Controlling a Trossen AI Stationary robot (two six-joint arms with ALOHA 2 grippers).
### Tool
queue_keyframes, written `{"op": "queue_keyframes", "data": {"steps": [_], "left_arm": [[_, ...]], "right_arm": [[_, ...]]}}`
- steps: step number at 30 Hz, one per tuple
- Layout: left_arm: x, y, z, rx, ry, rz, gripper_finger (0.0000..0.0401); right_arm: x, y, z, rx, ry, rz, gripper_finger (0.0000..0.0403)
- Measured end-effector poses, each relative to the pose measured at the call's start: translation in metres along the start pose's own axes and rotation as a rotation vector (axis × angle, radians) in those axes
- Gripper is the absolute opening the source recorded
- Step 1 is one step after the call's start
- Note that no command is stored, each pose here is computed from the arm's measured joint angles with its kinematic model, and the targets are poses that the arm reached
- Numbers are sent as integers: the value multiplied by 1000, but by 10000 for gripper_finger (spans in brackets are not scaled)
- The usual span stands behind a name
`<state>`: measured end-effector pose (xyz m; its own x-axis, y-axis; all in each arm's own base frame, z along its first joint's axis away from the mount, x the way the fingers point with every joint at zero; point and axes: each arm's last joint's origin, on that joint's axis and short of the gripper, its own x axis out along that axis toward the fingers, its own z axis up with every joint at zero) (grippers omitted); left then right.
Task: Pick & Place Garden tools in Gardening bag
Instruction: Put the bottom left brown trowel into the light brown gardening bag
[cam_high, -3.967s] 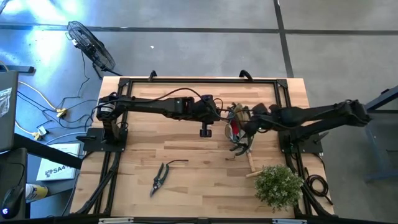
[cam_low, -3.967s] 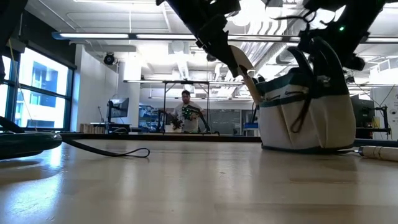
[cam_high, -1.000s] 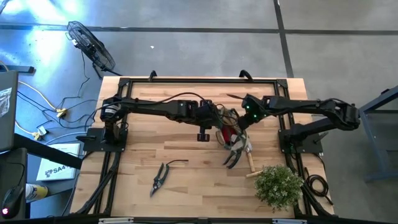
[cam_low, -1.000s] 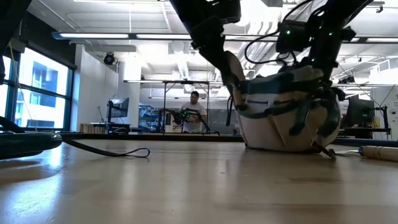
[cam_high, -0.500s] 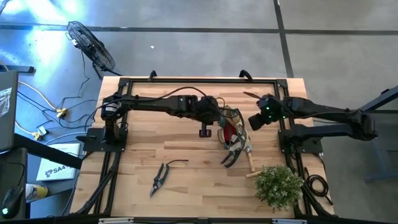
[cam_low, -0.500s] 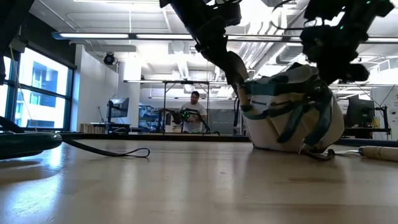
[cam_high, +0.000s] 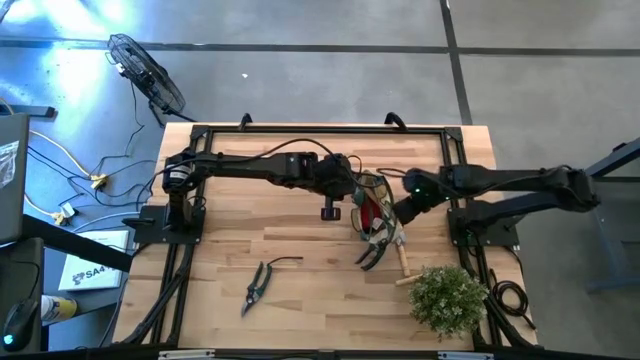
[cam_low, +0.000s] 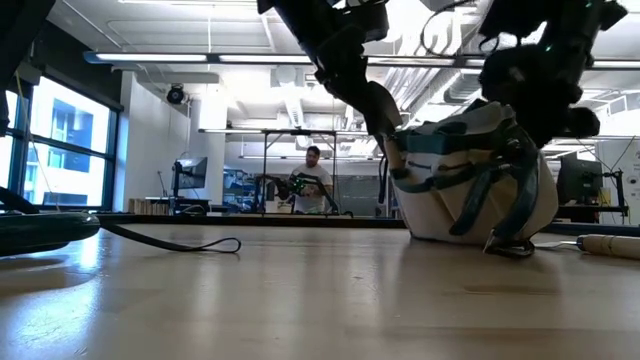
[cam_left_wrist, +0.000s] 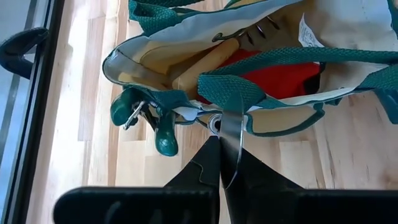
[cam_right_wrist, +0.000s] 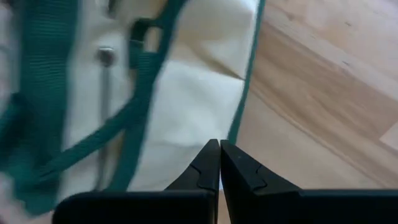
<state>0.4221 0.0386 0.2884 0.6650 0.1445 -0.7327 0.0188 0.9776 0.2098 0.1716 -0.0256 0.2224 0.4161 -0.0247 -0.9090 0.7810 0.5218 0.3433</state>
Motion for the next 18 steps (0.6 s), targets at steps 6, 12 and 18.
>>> {"op": "queue_keyframes", "data": {"steps": [6,12,18], "left_arm": [[0,0,0,-20,-4,-12,0],[0,-1,0,-32,0,-15,0],[-1,-6,1,-33,-2,-29,0]], "right_arm": [[28,13,13,-44,5,7,3],[52,20,21,-78,51,42,3],[69,16,35,-76,53,41,3]]}}
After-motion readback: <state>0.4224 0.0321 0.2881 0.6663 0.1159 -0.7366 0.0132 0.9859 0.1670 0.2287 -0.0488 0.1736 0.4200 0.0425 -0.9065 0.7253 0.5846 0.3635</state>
